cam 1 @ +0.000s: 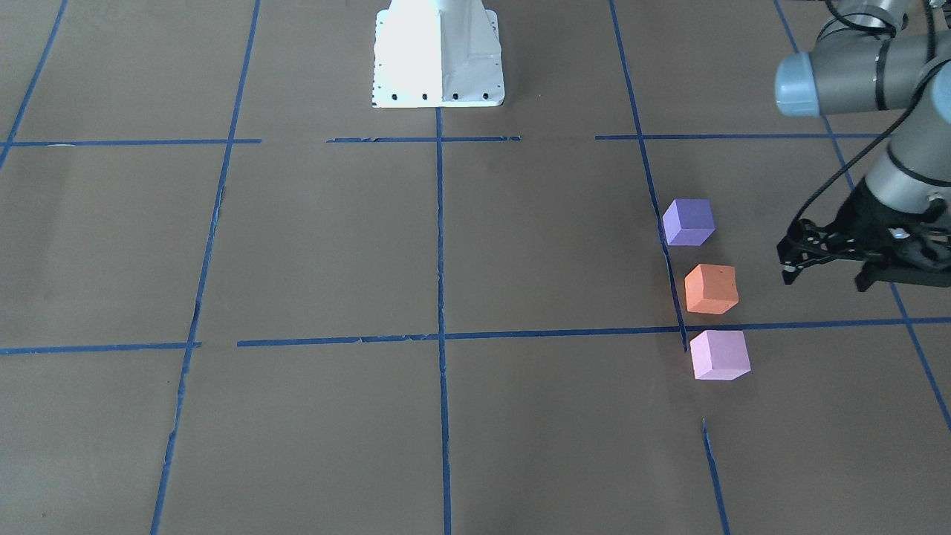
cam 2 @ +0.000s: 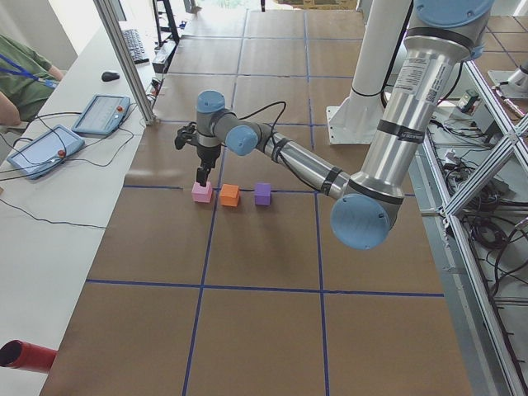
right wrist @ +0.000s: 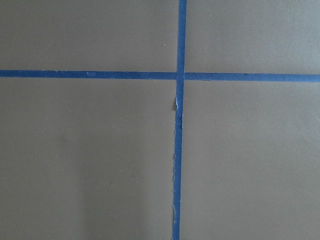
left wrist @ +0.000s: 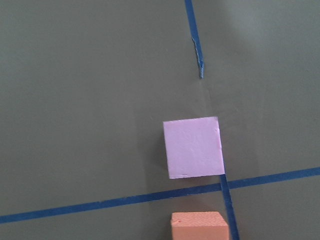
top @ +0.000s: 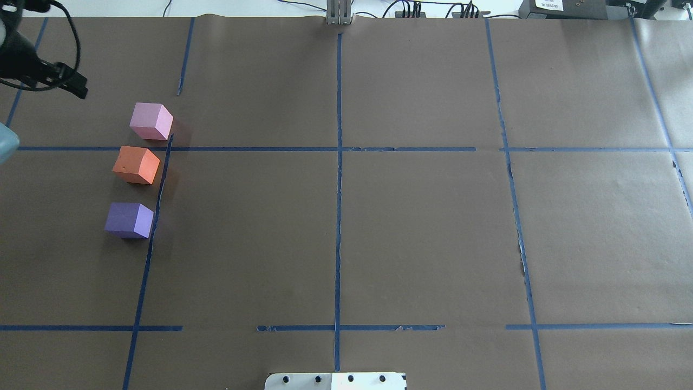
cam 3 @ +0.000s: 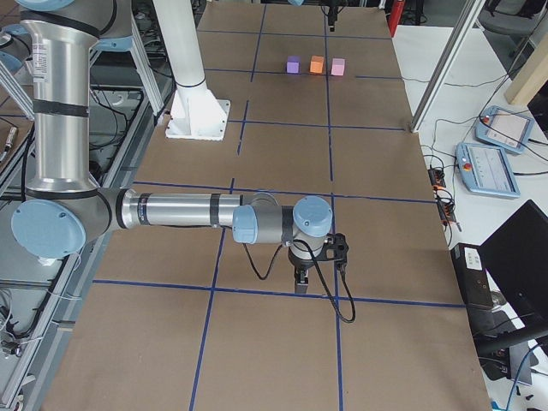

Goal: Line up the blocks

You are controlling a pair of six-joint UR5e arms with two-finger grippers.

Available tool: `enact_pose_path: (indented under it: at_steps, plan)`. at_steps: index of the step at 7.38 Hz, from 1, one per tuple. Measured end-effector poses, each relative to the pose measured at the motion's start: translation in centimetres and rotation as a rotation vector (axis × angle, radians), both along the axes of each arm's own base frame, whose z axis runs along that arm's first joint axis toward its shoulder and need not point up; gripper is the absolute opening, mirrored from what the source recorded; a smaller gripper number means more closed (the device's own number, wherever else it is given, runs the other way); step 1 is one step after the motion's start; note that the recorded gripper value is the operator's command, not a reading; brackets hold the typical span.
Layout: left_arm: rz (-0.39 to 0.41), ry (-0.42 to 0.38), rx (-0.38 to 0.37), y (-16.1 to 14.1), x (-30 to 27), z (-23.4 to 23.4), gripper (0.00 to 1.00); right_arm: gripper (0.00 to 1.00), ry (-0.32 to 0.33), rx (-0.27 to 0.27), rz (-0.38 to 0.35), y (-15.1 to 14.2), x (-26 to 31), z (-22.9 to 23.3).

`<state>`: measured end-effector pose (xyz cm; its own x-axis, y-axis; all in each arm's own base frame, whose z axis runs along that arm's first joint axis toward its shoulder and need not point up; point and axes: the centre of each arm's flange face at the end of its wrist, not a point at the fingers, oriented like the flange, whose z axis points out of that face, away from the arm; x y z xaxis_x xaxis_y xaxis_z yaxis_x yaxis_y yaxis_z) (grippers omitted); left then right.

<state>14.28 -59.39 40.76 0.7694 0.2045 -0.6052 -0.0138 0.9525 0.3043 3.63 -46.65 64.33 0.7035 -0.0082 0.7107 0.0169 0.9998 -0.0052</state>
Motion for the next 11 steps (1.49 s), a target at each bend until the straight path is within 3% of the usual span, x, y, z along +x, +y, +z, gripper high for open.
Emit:
enact_pose_path:
  at_steps: [2,4,7,11]
  plan:
    - [0.026,-0.041,-0.003,-0.3,-9.6,5.3,1.00,1.00,0.000,0.000,0.000,0.0,0.0,0.0]
    - [0.094,-0.026,-0.063,1.3,-16.7,14.7,1.00,1.00,0.000,0.000,-0.001,0.0,0.0,0.0]
    - [0.126,-0.008,-0.158,4.4,-19.1,22.4,1.00,1.00,0.000,0.000,0.000,0.0,0.0,0.0]
    - [0.126,0.013,-0.205,5.9,-19.3,24.3,1.00,1.00,0.000,0.000,0.001,0.0,0.0,0.0]
